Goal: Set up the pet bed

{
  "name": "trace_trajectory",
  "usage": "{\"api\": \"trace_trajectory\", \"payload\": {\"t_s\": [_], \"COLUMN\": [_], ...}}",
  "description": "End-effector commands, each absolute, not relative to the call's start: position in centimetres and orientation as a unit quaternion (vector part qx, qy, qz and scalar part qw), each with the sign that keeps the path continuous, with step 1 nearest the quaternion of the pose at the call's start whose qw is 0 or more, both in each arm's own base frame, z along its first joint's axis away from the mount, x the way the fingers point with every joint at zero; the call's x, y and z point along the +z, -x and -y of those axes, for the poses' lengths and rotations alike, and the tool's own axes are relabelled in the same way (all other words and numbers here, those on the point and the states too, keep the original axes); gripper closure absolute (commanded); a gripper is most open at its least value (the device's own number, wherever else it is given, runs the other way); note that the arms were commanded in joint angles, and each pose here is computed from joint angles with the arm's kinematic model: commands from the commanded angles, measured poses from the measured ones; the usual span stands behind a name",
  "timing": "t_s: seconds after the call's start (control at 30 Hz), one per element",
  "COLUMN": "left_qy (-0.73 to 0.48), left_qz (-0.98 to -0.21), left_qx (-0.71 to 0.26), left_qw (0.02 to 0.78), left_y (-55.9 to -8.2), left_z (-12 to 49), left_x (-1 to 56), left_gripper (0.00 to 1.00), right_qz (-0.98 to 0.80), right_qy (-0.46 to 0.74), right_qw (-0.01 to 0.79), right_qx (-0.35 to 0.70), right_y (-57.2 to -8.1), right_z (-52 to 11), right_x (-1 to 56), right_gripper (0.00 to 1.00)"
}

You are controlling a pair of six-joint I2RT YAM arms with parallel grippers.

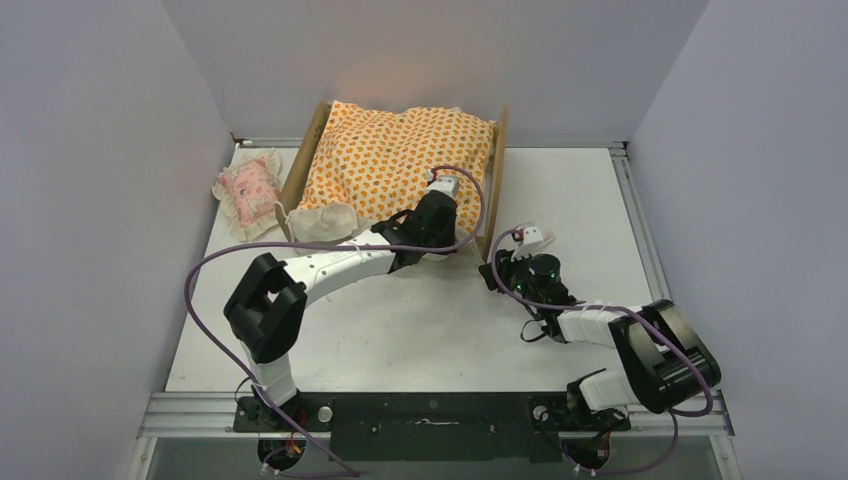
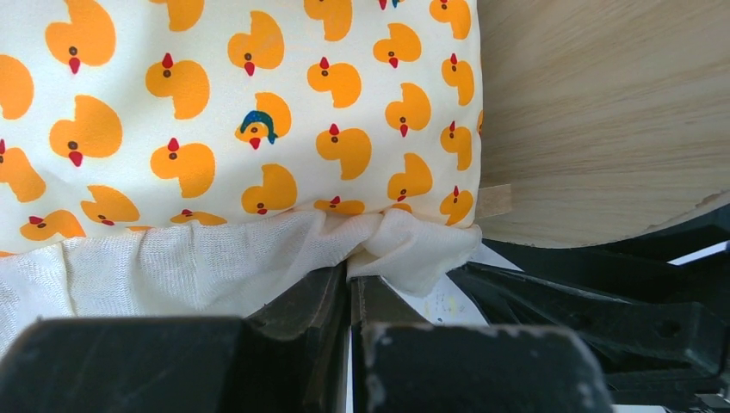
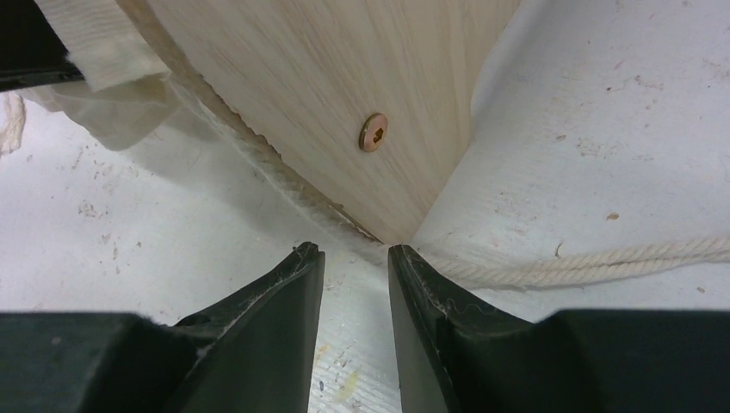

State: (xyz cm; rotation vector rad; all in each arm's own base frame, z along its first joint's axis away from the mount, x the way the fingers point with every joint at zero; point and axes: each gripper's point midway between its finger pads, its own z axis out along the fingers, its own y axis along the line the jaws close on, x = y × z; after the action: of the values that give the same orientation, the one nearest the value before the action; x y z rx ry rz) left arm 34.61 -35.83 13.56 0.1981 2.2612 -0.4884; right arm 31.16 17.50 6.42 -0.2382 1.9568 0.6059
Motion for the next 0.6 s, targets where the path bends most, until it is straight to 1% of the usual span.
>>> {"api": "trace_trajectory", "payload": {"t_s": [0.0,0.13,0.17,0.23,0.3,0.43,0.57], "left_qy": [-0.066,-0.068,-0.069,-0.069,-0.069,-0.066,-0.062], "left_qz": [-0.861,-0.861,-0.861,-0.86,-0.859,-0.857,-0.855], "left_qx": [-0.232,-0.235,-0.236,-0.236,-0.234,-0.23,-0.227], "left_qw": [0.449,0.446,0.446,0.448,0.45,0.456,0.462], "left_y": [-36.4,-36.3,-36.3,-36.4,-36.6,-37.0,-37.5], "left_z": [36.4,36.6,36.7,36.6,36.4,35.8,35.2], "left_x": [19.4,19.5,19.6,19.8,20.0,20.4,20.9], "left_gripper": [1.0,1.0,1.0,1.0,1.0,1.0,1.0], "right_qz": [-0.792,-0.798,-0.799,-0.8,-0.8,-0.807,-0.808], "right_qy": [0.103,0.1,0.102,0.108,0.113,0.133,0.158], "right_qw": [0.548,0.545,0.543,0.539,0.535,0.517,0.503], "right_qx": [0.249,0.238,0.236,0.239,0.246,0.253,0.265], "right_y": [-32.1,-32.2,-32.2,-32.1,-31.8,-30.2,-28.3], "right_z": [-17.9,-17.5,-17.6,-17.8,-18.0,-18.3,-18.9], "right_x": [7.4,6.3,6.1,6.0,6.6,7.7,10.3], "right_gripper": [0.67,0.71,0.73,0.85,0.94,0.95,0.95]}}
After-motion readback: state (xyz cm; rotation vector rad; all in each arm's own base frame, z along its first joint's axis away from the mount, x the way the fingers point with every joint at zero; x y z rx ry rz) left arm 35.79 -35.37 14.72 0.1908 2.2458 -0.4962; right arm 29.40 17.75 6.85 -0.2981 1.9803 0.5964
